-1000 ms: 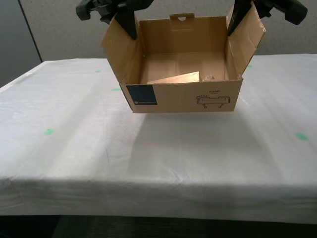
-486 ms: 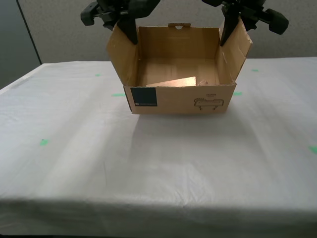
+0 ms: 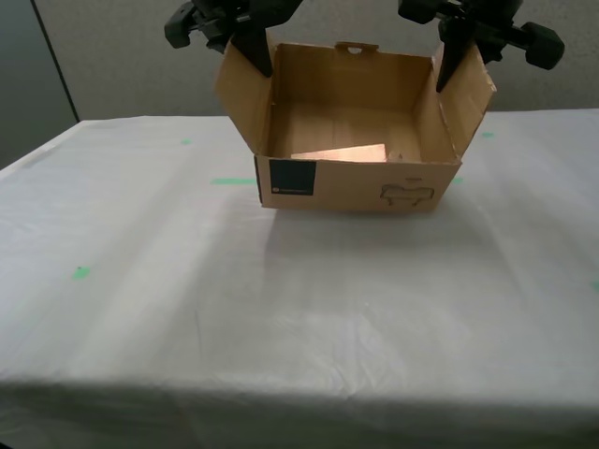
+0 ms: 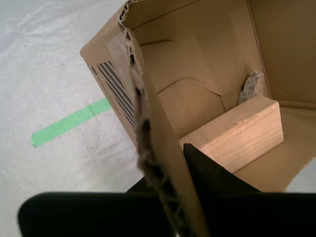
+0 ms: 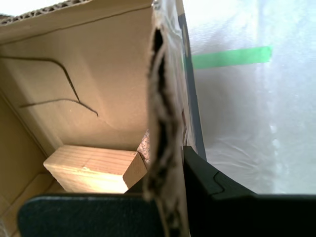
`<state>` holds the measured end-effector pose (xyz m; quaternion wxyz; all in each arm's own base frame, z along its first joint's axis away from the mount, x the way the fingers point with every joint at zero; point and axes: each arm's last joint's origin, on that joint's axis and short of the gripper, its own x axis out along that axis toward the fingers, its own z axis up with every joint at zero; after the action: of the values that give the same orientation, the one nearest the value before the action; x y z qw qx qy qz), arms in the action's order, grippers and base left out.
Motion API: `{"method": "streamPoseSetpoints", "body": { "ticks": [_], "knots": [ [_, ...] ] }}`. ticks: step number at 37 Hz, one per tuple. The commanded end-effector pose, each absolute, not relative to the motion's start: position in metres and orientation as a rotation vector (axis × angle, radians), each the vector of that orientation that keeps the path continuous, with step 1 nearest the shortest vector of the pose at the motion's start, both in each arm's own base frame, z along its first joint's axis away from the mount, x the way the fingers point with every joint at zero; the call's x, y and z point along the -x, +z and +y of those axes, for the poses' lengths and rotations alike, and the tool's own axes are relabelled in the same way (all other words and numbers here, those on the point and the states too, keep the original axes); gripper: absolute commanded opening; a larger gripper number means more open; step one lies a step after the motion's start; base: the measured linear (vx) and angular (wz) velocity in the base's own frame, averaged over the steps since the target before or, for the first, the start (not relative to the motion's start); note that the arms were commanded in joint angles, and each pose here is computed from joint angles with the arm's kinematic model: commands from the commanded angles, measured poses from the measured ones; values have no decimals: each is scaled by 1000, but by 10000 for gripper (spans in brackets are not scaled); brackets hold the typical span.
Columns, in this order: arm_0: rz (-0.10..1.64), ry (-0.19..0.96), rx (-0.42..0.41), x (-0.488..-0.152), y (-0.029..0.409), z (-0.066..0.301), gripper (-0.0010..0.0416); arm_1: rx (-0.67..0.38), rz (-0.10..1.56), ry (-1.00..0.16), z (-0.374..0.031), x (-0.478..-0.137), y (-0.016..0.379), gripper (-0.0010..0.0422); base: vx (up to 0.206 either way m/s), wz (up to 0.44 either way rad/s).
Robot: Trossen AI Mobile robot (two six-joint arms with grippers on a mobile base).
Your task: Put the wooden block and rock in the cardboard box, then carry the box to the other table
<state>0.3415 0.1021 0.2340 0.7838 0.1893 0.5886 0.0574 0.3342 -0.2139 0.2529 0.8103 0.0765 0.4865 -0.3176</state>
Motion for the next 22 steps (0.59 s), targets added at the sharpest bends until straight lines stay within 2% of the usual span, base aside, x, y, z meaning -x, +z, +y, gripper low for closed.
{"method": "streamPoseSetpoints", "body": {
  "ticks": [1,12,18,22],
  "knots": [
    [1266,117,-430,-342,234,99,-1,-165,1038,-701,-214,-334,253,-2,0,0],
    [1220,127,-456,-351,231,101,-1,-139,1139,-715,-229,-356,216,-2,-2,-49],
    [1264,124,-450,-361,216,101,-1,-97,1146,-692,-238,-369,218,-2,-3,-194],
    [1252,133,-438,-369,215,103,-1,-104,1155,-675,-242,-377,219,-2,-2,-156]
  ]
}}
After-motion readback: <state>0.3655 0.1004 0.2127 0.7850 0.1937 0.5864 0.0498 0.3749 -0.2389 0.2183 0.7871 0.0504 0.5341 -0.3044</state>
